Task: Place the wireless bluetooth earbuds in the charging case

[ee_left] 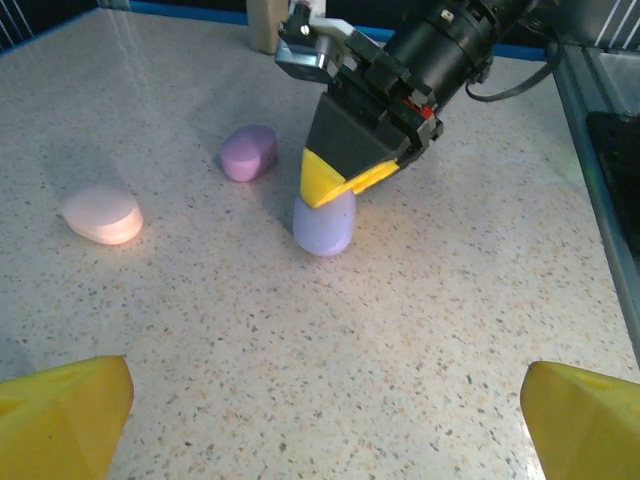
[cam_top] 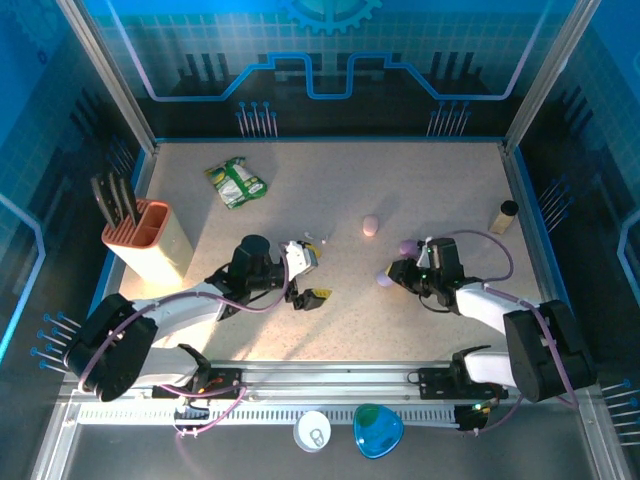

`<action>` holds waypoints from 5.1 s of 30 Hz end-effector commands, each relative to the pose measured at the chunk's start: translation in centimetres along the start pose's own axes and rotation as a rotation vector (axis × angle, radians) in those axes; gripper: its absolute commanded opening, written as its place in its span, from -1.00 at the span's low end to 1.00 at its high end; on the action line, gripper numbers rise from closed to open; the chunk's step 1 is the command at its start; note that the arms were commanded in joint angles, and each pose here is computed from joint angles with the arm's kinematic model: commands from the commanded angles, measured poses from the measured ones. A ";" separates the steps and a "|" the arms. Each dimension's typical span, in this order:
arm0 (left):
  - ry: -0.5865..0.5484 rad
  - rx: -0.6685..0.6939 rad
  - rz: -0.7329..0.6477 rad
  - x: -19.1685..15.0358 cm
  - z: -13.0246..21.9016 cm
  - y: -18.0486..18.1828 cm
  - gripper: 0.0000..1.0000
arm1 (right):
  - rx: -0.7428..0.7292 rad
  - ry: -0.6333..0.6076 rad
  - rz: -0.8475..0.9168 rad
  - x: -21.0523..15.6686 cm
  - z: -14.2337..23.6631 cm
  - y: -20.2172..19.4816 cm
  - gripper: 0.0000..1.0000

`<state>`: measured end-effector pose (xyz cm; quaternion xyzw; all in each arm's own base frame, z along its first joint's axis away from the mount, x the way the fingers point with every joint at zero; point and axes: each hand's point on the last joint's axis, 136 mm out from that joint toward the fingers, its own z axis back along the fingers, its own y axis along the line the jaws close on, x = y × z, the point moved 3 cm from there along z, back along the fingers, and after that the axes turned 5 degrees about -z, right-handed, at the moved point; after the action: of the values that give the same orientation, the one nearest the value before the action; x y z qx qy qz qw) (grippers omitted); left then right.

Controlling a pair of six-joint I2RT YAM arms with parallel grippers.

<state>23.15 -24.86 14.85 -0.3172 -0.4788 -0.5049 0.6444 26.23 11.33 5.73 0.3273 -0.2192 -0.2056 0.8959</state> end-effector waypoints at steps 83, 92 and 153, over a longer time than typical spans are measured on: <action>0.724 1.224 1.168 -17.0 14.5 9.7 -0.05 | 0.052 0.045 0.896 -4.4 -3.4 16.5 0.51; 0.621 1.174 1.106 -15.1 13.9 10.3 -0.15 | 0.148 0.037 0.794 -3.8 -2.2 16.8 0.51; -0.102 0.277 -0.373 4.0 -0.9 2.7 0.15 | 0.297 0.268 0.660 -4.1 1.8 20.4 -0.66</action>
<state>25.82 -25.81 16.98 -0.1514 -0.6040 -0.5415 0.5648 26.38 27.18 19.05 0.3984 -0.1985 0.1655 0.8800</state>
